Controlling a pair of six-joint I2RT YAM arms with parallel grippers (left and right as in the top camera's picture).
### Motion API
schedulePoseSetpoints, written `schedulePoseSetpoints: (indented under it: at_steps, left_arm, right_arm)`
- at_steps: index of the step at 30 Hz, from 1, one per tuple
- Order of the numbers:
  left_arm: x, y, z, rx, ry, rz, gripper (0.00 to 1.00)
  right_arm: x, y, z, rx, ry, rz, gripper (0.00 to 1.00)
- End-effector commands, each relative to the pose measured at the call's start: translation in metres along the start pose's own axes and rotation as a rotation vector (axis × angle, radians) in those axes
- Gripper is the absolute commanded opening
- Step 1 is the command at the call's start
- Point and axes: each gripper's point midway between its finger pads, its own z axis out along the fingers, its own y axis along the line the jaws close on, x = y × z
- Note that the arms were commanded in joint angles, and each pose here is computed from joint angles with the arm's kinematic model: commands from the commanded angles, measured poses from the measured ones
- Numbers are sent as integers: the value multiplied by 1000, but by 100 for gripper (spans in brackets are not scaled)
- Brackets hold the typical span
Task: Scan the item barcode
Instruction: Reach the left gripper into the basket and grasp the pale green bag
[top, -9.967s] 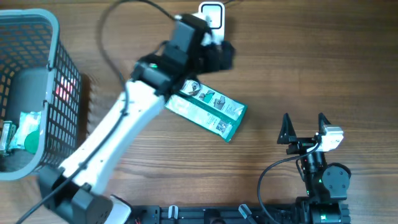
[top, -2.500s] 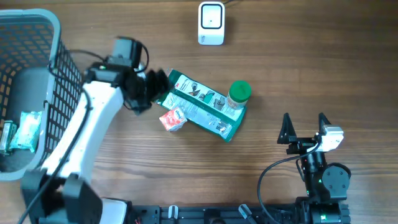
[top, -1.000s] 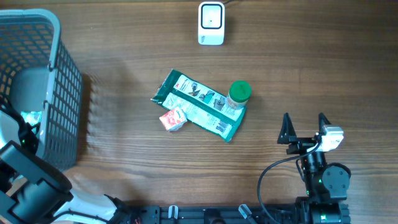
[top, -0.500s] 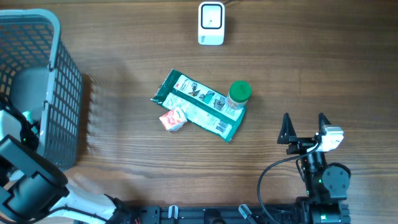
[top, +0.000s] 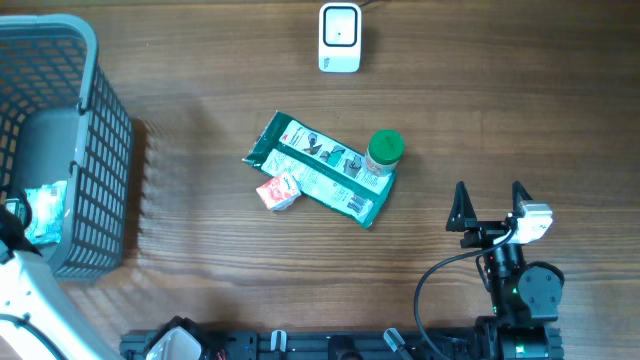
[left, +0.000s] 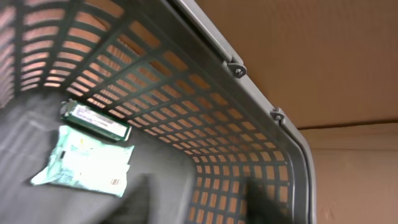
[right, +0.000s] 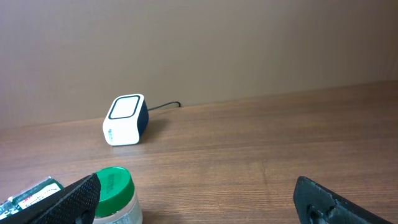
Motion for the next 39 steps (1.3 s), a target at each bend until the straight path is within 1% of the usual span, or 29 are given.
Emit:
schedulePoseSetpoints:
  at_steps: [1, 5, 7, 8, 9, 11, 14, 15, 16, 17, 18, 20, 23, 25, 27, 29, 31, 34, 35, 38, 39]
  left_arm:
    - [20, 38, 32, -162, 45, 73, 100]
    - [57, 87, 98, -374, 115, 142, 98]
    - [75, 121, 120, -500, 161, 181, 98]
    - [81, 137, 122, -560, 182, 200, 96]
    - [88, 158, 123, -646, 201, 202, 89]
    - [94, 174, 125, -708, 214, 210, 89]
    - [99, 180, 136, -718, 218, 214, 89]
    - [102, 186, 140, -734, 222, 219, 88]
    - [105, 194, 143, -758, 229, 227, 76]
    - [109, 203, 146, -787, 239, 236, 39]
    - [112, 212, 147, -819, 249, 247, 4]
    - [115, 221, 148, -850, 260, 265, 4]
    - [112, 215, 146, -832, 249, 262, 4]
    - [102, 191, 140, -759, 241, 270, 4]
    - [85, 148, 126, -625, 217, 279, 4]
    - [67, 102, 106, -472, 185, 250, 4]
    - [43, 48, 67, -267, 138, 184, 4]
    - [24, 7, 12, -59, 129, 124, 4]
    - [24, -1, 0, -7, 151, 112, 4]
    - [44, -50, -44, 268, 326, 85, 4]
    - [60, -80, -74, 446, 463, 97, 4]
  right_arm:
    - [-1, 0, 0, 3, -7, 11, 100]
    - [-1, 0, 0, 3, -7, 11, 100]
    - [-1, 0, 0, 3, -7, 11, 100]
    - [-1, 0, 0, 3, -7, 11, 100]
    - [-1, 0, 0, 3, -7, 11, 100]
    - [-1, 0, 0, 3, -7, 12, 100]
    - [-1, 0, 0, 3, -7, 11, 100]
    - [-1, 0, 0, 3, -7, 12, 100]
    - [-1, 0, 0, 3, -7, 11, 100]
    - [-1, 0, 0, 3, -7, 12, 100]
    - [-1, 0, 0, 3, -7, 12, 100]
    - [-1, 0, 0, 3, -7, 11, 100]
    - [-1, 0, 0, 3, -7, 12, 100]
    - [-1, 0, 0, 3, -7, 11, 100]
    - [-1, 0, 0, 3, -7, 11, 100]
    - [-1, 0, 0, 3, -7, 11, 100]
    - [-1, 0, 0, 3, -7, 11, 100]
    - [-1, 0, 0, 3, -7, 11, 100]
    - [-1, 0, 0, 3, -7, 11, 100]
    - [-1, 0, 0, 3, -7, 12, 100]
    - [-1, 0, 0, 3, -7, 11, 100]
